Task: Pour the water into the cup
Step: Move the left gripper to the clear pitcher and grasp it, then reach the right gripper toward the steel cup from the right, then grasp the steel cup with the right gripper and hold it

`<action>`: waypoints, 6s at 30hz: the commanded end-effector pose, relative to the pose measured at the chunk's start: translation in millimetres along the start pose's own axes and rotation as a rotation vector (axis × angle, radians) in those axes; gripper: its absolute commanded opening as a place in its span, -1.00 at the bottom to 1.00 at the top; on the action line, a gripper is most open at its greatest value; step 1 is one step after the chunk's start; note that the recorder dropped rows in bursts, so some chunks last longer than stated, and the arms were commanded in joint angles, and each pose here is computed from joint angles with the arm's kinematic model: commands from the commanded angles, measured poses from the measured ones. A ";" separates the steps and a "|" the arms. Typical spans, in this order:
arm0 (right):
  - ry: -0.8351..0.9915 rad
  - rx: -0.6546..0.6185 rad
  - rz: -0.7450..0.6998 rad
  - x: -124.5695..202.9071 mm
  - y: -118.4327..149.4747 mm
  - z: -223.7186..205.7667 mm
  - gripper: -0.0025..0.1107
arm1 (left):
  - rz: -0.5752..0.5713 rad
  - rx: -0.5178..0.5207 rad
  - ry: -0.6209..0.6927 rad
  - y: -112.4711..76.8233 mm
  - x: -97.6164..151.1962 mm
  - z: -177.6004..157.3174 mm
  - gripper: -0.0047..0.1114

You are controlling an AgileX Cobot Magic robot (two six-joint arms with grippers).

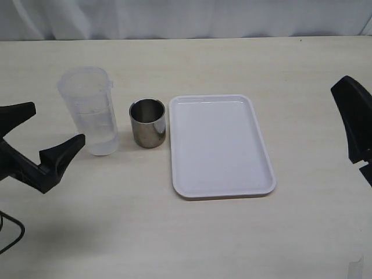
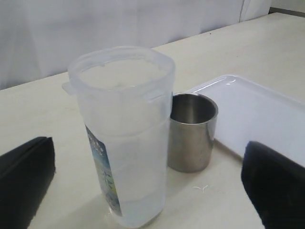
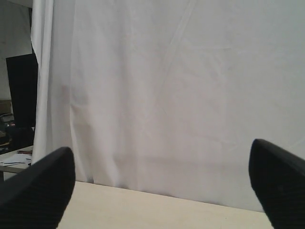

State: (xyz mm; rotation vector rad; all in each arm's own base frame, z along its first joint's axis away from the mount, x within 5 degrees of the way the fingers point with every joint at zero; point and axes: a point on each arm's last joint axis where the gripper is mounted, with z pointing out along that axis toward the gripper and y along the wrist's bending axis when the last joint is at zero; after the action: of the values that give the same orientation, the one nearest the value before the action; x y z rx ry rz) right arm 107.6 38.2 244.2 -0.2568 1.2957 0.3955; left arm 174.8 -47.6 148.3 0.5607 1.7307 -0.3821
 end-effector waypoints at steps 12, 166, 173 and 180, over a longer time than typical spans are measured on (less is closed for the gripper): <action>0.010 0.002 -0.008 -0.4 -0.7 1.4 0.67 | -0.029 0.097 0.025 16.7 16.0 44.4 0.89; 0.522 -0.707 -0.001 245.6 16.9 235.1 0.67 | -0.025 0.212 -0.007 44.1 30.9 119.0 -0.92; 0.513 -0.754 -0.027 244.4 33.6 240.5 0.67 | -0.025 0.212 -0.007 44.1 30.9 119.0 -0.92; 0.581 -0.735 -0.097 249.1 54.5 251.1 0.67 | -0.024 0.216 -0.007 43.8 31.0 118.9 -0.92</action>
State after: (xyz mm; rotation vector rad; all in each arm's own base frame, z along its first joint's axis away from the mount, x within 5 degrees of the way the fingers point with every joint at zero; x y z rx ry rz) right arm 357.3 217.4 71.1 -1.1042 1.6188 0.7867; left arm 290.0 -68.1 91.9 0.6872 1.7143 -0.5776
